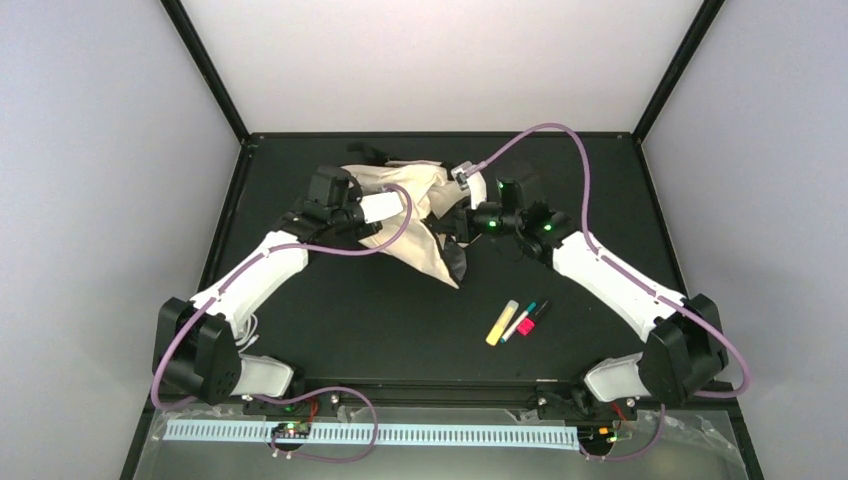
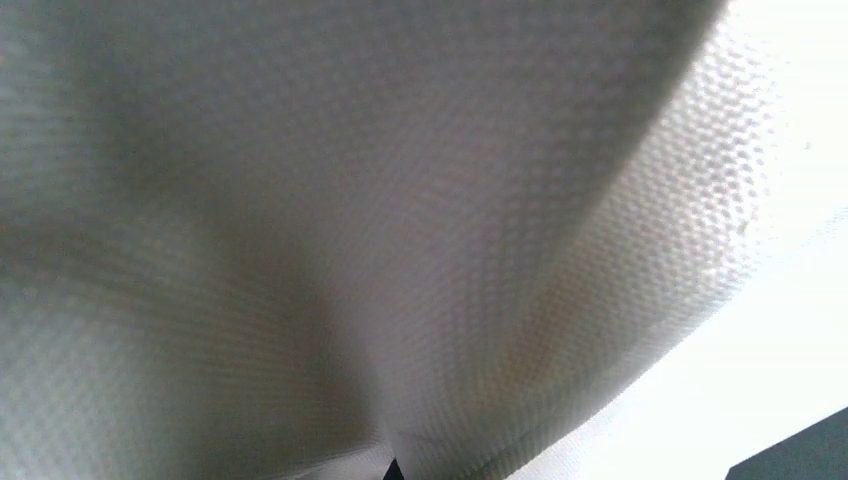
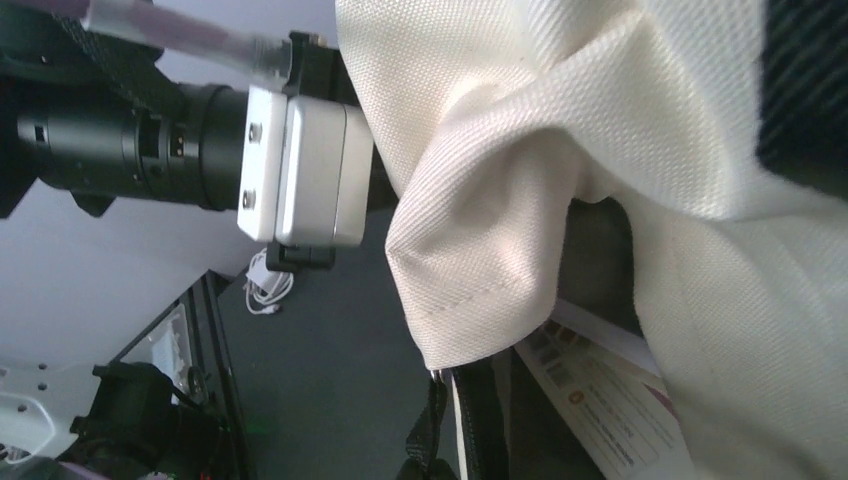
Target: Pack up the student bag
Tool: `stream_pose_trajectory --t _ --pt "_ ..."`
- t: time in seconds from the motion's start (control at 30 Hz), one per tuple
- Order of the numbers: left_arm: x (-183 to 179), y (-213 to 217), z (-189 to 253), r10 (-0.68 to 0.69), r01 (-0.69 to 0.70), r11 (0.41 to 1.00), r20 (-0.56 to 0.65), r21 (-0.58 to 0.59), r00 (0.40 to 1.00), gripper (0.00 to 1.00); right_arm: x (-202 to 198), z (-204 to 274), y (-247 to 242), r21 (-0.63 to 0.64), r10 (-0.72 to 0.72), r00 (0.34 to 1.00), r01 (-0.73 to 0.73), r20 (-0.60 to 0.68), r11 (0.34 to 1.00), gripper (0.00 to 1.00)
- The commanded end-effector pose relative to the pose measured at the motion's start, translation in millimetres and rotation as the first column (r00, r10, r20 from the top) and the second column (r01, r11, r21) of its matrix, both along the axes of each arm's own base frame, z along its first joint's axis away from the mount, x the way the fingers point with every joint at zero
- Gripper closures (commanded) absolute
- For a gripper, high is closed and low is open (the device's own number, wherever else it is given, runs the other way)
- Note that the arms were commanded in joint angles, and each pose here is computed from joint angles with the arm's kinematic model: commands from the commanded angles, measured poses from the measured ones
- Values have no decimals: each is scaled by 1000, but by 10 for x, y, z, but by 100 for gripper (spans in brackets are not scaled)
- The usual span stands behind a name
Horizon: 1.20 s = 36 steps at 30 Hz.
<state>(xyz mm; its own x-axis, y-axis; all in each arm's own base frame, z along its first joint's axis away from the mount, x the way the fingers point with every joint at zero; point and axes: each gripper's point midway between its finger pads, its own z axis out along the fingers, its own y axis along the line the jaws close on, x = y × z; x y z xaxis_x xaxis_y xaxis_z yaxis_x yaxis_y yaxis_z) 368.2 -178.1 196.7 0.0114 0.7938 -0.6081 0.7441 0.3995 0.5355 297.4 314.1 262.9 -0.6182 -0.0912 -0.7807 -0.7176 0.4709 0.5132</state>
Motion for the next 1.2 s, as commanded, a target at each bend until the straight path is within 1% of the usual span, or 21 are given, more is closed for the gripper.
stream_pose_trajectory --t 0.0,0.13,0.17,0.2,0.23,0.27,0.33,0.37,0.4,0.43,0.53,0.67,0.8,0.9,1.0,1.03,1.07,1.17 --pt "183 189 367 70 -72 997 102 21 992 98 -43 127 -207 -67 -11 999 15 46 998 99" --pt "153 206 474 72 -74 997 86 22 994 98 16 213 -353 -58 -49 997 53 62 997 99" --pt "105 169 483 49 -50 999 62 20 997 98 24 228 -362 -58 -54 996 58 70 997 99" --pt "-14 108 439 0 -1 999 7 33 1000 98 26 229 -349 -53 -48 996 52 70 997 99" --pt "-157 14 419 -61 62 998 -46 33 997 93 15 213 -320 -47 -33 998 36 59 998 99" --pt "-317 -106 443 -129 132 991 -88 28 988 76 16 208 -286 -36 -21 998 23 51 999 99" --pt "-626 -316 509 -222 228 973 -166 18 961 27 31 195 -231 -17 -4 999 4 37 1000 99" --pt "-737 -408 576 -249 256 966 -186 14 950 12 49 220 -211 -4 -2 999 2 38 1000 99" --pt "-815 -467 638 -262 269 963 -201 12 944 3 63 268 -191 11 0 999 0 47 1000 99" --pt "-859 -518 721 -268 275 961 -201 9 942 1 73 325 -174 24 1 998 -3 57 1000 99" --pt "-841 -588 826 -257 266 964 -179 25 950 1 110 539 -106 71 13 996 -19 86 997 99" --pt "-573 -612 653 -204 216 971 -114 106 972 1 173 829 -28 125 24 993 -39 116 991 99" --pt "-257 -624 628 -162 159 974 3 163 987 1 227 1111 2 138 24 985 -48 170 989 99" --pt "-105 -644 576 -154 142 971 49 193 987 1 263 1142 10 122 23 983 -46 181 992 99" --pt "1 -667 581 -143 129 979 83 156 986 2 305 1063 5 104 13 985 -31 171 994 99" --pt "22 -664 606 -133 122 984 79 131 988 10 315 1048 2 101 9 985 -27 170 995 99" --pt "27 -657 642 -124 117 988 67 101 990 23 328 1042 -9 96 2 985 -19 173 995 99" --pt "-62 -630 837 -127 127 992 24 -2 992 84 404 1033 -104 78 -40 982 26 184 997 99"
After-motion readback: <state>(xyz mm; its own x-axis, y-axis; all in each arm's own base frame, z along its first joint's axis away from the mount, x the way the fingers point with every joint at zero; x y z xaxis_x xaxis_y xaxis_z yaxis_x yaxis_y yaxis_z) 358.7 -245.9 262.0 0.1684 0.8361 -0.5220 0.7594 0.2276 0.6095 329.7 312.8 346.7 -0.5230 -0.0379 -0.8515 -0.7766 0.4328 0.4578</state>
